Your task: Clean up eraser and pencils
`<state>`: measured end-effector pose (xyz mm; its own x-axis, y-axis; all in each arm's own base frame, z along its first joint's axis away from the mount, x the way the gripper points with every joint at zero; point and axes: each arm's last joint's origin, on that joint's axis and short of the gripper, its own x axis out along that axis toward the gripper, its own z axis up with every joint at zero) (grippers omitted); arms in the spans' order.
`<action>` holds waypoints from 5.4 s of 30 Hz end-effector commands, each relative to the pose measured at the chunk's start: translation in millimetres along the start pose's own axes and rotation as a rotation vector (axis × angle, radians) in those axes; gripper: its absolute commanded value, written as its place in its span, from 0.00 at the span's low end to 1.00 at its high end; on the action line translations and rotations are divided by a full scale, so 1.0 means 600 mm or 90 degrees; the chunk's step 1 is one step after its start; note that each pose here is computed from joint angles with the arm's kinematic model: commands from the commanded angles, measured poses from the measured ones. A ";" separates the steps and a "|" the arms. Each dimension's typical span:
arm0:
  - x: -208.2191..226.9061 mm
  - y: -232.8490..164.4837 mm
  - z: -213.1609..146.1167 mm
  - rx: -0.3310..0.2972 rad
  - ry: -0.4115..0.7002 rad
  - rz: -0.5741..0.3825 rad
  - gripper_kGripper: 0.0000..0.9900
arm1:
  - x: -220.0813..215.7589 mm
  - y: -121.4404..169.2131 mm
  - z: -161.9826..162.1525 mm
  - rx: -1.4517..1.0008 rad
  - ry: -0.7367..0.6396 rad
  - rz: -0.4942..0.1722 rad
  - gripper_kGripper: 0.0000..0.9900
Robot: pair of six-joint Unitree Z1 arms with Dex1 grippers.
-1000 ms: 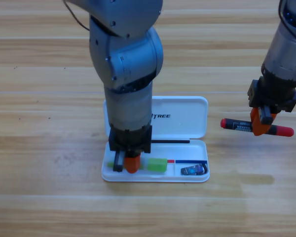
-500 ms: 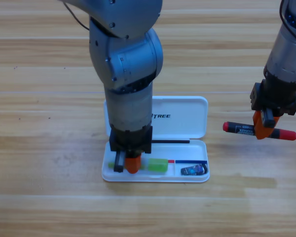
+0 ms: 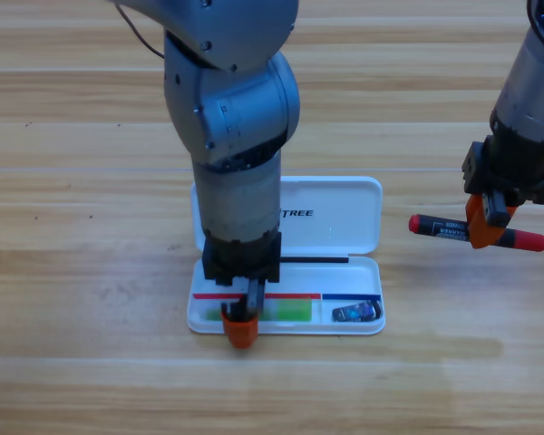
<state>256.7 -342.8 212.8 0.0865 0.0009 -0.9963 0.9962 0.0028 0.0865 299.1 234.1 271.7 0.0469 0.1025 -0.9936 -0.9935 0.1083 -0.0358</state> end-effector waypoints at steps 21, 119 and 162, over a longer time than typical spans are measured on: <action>-0.273 0.016 -0.311 -0.153 -0.094 0.180 1.00 | 0.085 0.056 0.228 -0.094 0.007 0.018 0.00; 0.058 0.220 -0.209 -0.089 -0.450 -0.234 0.00 | -0.243 0.255 -0.034 -0.024 -0.494 0.037 1.00; 0.109 0.092 -0.148 -0.007 -0.366 -0.225 0.00 | -0.239 0.249 -0.028 -0.010 -0.489 0.040 1.00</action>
<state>335.7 -244.9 172.2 -0.2270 -0.5807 -0.7818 0.9703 -0.0656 -0.2331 137.2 223.6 413.0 0.0387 0.7675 -0.6398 -0.9991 0.0390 -0.0136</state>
